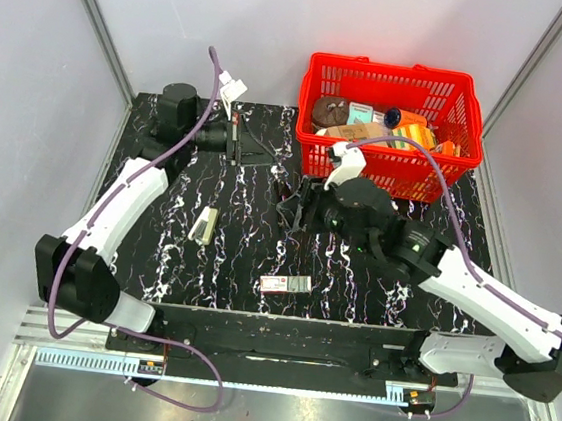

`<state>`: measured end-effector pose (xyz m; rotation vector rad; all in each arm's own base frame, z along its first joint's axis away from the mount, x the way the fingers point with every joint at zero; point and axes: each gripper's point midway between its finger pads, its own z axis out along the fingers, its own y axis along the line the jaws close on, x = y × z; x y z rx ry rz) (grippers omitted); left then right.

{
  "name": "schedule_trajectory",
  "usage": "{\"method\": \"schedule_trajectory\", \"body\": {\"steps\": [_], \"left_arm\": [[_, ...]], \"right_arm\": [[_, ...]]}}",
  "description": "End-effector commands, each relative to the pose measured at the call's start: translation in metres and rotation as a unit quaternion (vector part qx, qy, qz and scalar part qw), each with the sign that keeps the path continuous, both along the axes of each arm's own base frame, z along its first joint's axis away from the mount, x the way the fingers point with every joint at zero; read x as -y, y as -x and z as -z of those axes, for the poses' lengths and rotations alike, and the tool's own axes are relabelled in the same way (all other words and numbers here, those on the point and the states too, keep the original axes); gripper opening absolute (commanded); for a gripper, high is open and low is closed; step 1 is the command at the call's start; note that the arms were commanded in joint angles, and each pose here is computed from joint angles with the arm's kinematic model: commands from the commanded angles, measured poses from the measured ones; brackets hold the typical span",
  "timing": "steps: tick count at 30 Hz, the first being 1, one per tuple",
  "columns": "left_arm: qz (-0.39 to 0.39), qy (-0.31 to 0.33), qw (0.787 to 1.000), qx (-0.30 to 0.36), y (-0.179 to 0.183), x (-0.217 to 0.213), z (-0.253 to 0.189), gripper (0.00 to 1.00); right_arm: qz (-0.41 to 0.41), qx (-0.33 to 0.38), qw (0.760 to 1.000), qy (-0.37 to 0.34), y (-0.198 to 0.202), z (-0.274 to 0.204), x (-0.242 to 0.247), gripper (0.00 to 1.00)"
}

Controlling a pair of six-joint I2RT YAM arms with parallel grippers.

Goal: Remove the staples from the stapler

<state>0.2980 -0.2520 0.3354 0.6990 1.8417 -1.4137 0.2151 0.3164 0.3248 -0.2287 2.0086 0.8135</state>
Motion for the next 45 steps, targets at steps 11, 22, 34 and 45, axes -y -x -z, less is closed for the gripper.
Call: {"method": "schedule_trajectory", "body": {"steps": [11, 22, 34, 45], "left_arm": [[0.122, 0.212, 0.968, -0.047, 0.051, 0.001, -0.071, 0.00], [0.118, 0.225, 0.966, -0.049, 0.068, -0.004, -0.079, 0.00], [0.117, 0.222, 0.966, -0.055, 0.066, -0.003, -0.076, 0.00], [0.114, 0.220, 0.968, -0.050, 0.068, -0.004, -0.077, 0.00]], "right_arm": [[-0.051, 0.073, 0.989, -0.122, 0.009, -0.087, -0.006, 0.59], [-0.036, 0.093, 0.983, -0.156, -0.013, -0.106, -0.010, 0.57], [-0.050, 0.077, 0.980, -0.177, -0.023, -0.097, -0.028, 0.54], [-0.061, 0.068, 0.978, -0.185, -0.027, -0.090, -0.034, 0.44]]}}
